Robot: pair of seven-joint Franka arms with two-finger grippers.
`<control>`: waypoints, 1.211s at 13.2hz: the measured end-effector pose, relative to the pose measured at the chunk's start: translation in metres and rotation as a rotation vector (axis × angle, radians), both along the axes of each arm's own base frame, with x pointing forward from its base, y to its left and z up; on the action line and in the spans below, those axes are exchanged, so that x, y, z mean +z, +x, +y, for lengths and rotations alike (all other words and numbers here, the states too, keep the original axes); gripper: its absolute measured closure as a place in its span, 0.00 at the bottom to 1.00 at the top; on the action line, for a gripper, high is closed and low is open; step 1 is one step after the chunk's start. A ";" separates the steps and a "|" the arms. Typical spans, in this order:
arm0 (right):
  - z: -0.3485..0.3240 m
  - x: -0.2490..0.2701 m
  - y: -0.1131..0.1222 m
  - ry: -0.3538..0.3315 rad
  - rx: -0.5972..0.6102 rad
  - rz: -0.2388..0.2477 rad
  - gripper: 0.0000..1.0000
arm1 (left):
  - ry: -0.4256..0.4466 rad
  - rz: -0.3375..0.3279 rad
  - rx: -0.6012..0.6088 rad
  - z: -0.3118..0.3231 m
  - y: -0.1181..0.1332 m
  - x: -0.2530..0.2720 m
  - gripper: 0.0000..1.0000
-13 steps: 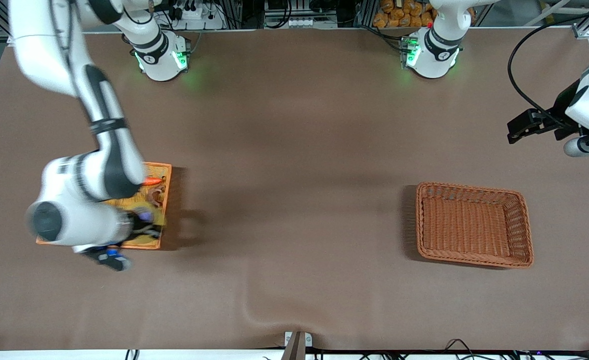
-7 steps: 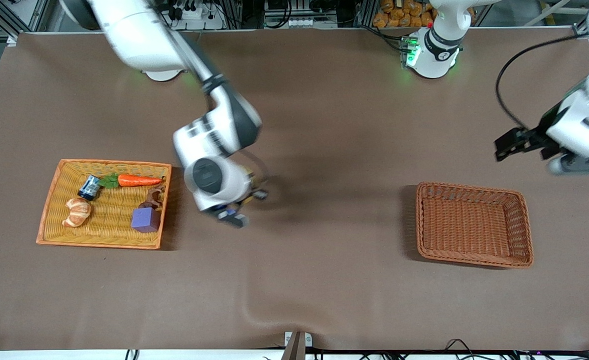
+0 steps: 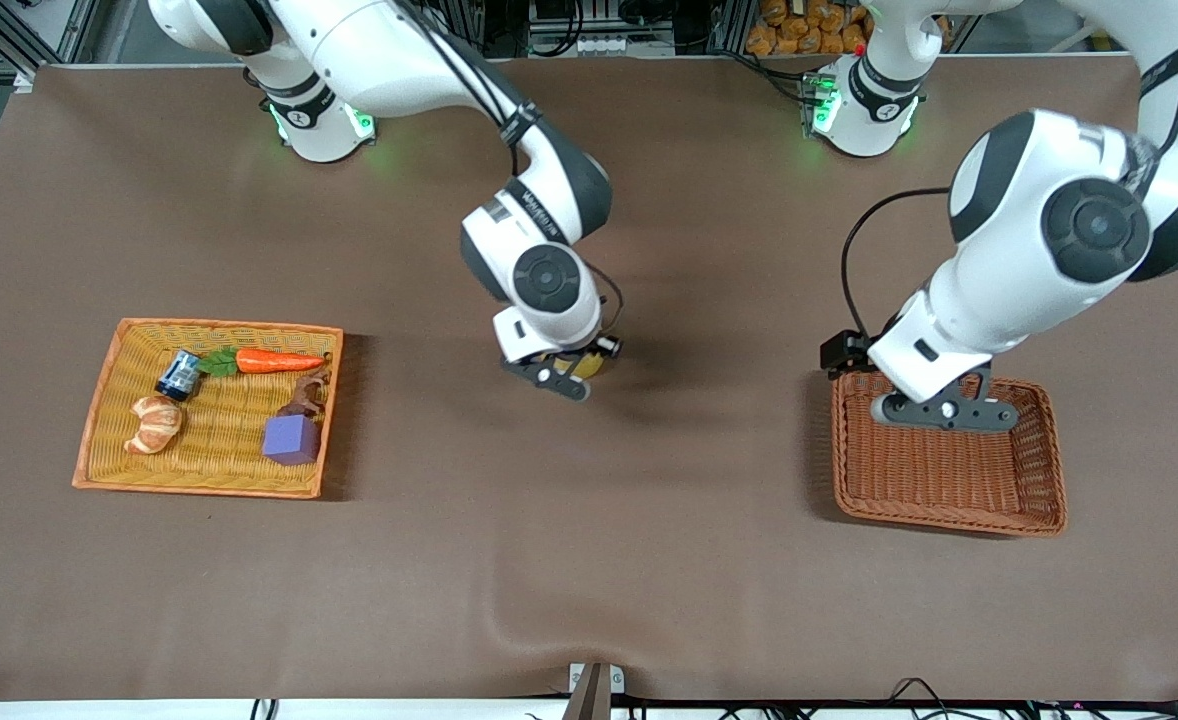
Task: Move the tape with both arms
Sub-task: 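Carry the tape to mid-table with the right gripper while the left gripper moves, then release the tape with the right gripper while the left gripper reaches it, then grasp the tape with the left gripper while the right gripper withdraws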
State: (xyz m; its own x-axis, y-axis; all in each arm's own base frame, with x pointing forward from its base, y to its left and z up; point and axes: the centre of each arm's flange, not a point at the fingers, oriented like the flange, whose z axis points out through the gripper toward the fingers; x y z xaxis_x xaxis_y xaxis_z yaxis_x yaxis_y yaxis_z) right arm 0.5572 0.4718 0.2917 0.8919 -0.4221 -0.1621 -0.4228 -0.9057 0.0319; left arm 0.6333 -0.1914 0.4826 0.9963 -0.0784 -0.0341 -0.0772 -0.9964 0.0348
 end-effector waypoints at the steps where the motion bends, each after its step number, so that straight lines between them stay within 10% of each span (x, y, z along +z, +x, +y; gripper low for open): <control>1: -0.022 0.000 0.018 -0.013 -0.001 -0.013 0.29 | 0.007 0.004 0.008 0.007 0.003 -0.005 0.00; 4: -0.131 0.001 0.082 -0.026 0.010 0.008 0.00 | 0.012 0.023 0.078 -0.015 -0.001 -0.016 0.00; 7: -0.276 0.001 0.133 -0.010 0.066 0.060 0.00 | -0.002 0.019 0.151 -0.142 -0.042 -0.044 0.00; 10: -0.401 0.014 0.143 0.040 0.200 0.140 0.00 | 0.003 0.037 0.146 -0.257 -0.102 -0.101 0.00; 16: -0.531 0.069 0.122 0.132 0.314 0.121 0.00 | 0.050 0.089 0.220 -0.330 -0.160 -0.209 0.00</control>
